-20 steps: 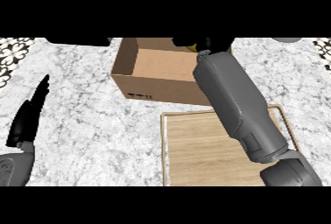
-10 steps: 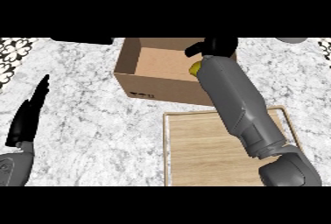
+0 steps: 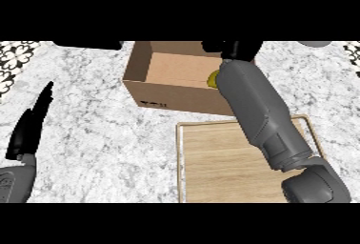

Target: Pick the lemon from the tray and place it in the cardboard box

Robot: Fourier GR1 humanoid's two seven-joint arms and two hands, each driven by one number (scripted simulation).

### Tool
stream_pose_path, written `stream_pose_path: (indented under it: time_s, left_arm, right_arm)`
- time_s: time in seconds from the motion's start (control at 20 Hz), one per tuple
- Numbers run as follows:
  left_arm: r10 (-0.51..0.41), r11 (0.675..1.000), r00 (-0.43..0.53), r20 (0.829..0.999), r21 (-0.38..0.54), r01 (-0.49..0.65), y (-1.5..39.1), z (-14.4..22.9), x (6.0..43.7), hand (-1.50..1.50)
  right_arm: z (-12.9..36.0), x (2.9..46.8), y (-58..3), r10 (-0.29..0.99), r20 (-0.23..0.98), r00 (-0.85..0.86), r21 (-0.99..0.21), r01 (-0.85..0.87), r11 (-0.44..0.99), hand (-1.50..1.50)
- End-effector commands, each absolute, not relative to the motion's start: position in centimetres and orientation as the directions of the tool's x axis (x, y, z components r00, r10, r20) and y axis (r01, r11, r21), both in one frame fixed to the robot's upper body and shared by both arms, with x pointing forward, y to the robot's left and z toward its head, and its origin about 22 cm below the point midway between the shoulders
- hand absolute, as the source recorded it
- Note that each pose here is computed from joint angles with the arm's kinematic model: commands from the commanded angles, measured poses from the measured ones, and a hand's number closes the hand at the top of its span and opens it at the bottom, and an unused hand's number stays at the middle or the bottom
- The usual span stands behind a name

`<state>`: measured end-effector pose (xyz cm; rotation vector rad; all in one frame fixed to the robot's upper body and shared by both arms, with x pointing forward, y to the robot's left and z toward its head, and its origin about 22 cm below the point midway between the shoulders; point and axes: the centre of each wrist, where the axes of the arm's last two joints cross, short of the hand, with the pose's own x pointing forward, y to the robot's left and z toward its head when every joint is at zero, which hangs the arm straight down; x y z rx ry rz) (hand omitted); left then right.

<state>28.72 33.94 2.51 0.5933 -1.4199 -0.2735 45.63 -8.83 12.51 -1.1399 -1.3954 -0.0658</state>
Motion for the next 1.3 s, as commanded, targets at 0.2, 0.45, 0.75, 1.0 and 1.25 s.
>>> stream_pose_path:
  time_s: [0.2,0.45,0.75,1.0,1.25]
  left_arm:
    - [-0.505,0.827,0.173,0.846,0.531,-0.185,32.7,1.9,28.6,0.00]
    - [-0.500,0.809,0.235,0.833,0.547,-0.215,35.5,0.6,26.2,0.00]
    - [-0.490,0.796,0.250,0.835,0.546,-0.263,34.8,0.1,25.8,0.00]
    - [-0.482,0.799,0.257,0.838,0.540,-0.265,37.3,0.4,23.9,0.00]
    - [-0.487,0.792,0.263,0.833,0.548,-0.269,37.9,2.2,25.7,0.00]
  right_arm:
    - [12.6,45.4,-9.5,0.451,0.885,0.113,-0.361,0.779,0.513,-1.50]
    - [11.3,44.3,-11.1,0.417,0.906,0.070,-0.304,0.793,0.528,-1.50]
    - [7.9,40.7,-13.5,0.395,0.911,0.120,-0.335,0.773,0.538,-1.50]
    - [7.9,36.9,-14.0,0.410,0.903,0.128,-0.359,0.748,0.558,-1.50]
    - [7.8,31.3,-17.3,0.443,0.882,0.161,-0.422,0.692,0.587,-1.50]
